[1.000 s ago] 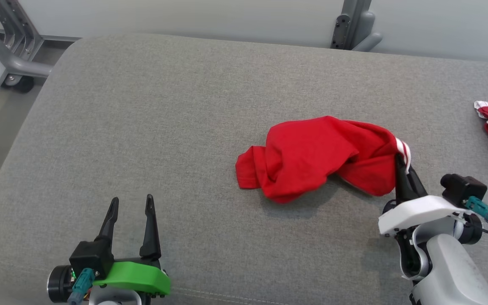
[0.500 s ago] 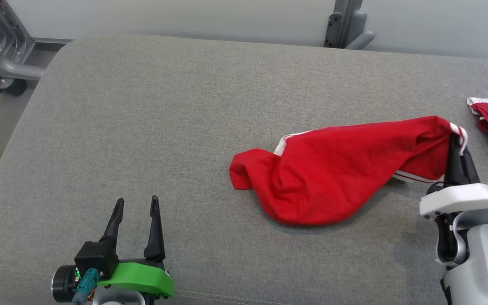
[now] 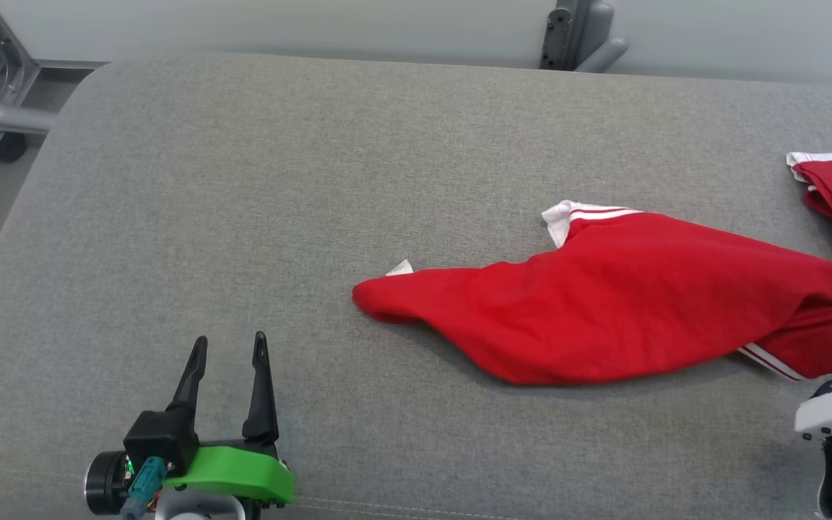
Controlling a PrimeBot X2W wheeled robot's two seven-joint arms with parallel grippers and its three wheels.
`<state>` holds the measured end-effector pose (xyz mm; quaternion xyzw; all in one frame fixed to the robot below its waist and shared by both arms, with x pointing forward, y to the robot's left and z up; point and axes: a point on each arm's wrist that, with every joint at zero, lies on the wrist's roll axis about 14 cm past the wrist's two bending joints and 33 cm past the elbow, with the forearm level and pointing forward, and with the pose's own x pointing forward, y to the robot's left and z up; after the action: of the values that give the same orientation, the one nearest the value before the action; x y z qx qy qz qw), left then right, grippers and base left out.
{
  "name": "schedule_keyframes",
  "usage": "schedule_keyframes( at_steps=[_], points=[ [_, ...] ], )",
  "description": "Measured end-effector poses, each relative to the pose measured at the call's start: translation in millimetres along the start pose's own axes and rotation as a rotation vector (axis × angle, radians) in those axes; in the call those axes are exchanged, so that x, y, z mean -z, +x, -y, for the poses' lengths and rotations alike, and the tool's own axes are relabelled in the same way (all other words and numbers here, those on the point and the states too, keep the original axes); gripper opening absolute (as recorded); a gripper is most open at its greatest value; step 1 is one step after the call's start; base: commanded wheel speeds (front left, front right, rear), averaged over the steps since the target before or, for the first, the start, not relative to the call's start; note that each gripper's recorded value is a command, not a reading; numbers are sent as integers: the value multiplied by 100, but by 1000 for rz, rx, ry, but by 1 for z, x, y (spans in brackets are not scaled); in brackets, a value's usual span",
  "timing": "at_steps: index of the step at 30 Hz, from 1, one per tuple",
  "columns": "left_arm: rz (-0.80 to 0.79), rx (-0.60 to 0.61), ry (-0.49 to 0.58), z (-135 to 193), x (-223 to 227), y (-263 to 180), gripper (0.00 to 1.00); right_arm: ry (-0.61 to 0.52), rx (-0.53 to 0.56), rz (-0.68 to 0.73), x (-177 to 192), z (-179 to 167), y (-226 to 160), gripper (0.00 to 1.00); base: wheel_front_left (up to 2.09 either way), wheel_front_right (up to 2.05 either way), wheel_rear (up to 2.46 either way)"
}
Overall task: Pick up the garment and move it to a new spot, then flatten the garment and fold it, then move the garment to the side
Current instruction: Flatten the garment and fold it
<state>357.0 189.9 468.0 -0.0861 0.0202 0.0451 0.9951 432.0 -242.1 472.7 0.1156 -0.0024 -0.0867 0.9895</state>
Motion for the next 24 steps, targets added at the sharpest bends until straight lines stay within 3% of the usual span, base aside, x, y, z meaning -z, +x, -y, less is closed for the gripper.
schedule_keyframes(
  at_steps=[9,11,12,13,24],
  points=[
    [-15,57,4,18,6,13,100,-14,76,-81,20,32,-20,0,0,0,0],
    [-18,72,4,23,7,16,100,-8,73,-103,26,31,-23,30,0,0,0],
    [-20,79,5,25,8,18,100,-6,72,-111,28,31,-25,83,0,0,0],
    [-22,87,4,28,9,19,100,-2,75,-115,29,32,-27,100,0,0,0],
    [-37,193,0,63,16,36,100,-33,161,-96,18,68,-51,100,0,0,0]
  ],
)
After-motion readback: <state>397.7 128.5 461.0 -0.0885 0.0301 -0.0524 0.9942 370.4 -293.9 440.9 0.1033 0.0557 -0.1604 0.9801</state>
